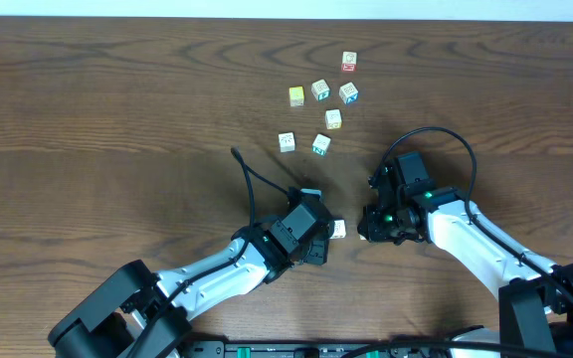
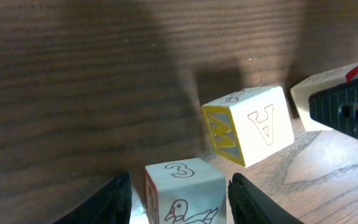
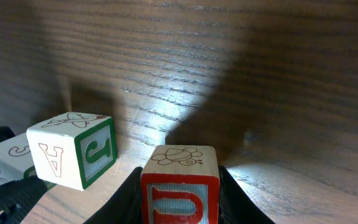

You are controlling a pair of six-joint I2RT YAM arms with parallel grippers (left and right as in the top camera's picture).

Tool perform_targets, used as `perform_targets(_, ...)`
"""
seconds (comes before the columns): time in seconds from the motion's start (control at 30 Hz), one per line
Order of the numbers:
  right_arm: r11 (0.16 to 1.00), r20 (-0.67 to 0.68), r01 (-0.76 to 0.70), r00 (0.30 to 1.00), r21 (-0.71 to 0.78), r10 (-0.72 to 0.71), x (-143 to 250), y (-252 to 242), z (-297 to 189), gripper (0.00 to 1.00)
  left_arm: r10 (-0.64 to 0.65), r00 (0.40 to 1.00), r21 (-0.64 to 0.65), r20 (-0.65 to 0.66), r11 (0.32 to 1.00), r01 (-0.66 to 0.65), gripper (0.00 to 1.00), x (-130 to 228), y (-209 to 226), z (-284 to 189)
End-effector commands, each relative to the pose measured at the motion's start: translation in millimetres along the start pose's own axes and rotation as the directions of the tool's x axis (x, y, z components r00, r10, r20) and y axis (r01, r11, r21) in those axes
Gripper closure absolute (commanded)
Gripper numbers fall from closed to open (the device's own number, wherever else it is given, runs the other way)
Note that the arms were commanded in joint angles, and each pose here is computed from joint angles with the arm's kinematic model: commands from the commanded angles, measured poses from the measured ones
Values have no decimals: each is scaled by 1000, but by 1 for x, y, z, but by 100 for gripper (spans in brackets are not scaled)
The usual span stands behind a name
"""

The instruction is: Lift 3 blocks

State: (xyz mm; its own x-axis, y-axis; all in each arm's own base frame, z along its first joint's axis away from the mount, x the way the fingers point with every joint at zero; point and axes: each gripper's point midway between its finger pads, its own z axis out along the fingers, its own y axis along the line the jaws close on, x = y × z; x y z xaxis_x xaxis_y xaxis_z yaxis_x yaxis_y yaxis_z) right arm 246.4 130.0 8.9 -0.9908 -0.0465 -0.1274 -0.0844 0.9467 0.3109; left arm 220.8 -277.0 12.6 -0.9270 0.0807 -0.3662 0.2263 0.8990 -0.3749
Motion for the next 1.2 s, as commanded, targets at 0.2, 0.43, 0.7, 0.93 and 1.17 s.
perform_targets(0.2,1000,1,15,1000,9,-15,0,0,0,92,-1,1000,-37,-7,999,1,61,3,9,3)
perform_targets(0.43,1000,2,15,1000,12,-15,0,0,0,92,0,1000,-46,11,999,0,61,0,10,3)
perform_targets(0.7,1000,2,15,1000,12,-15,0,0,0,93,2,996,-50,84,999,2,61,-16,8,2)
perform_targets(0.93,1000,2,15,1000,12,-15,0,0,0,92,0,994,-65,109,998,7,61,-21,10,1)
perform_targets(1.17,1000,3,15,1000,16,-15,0,-1,0,92,0,998,-85,69,996,6,61,-11,16,2)
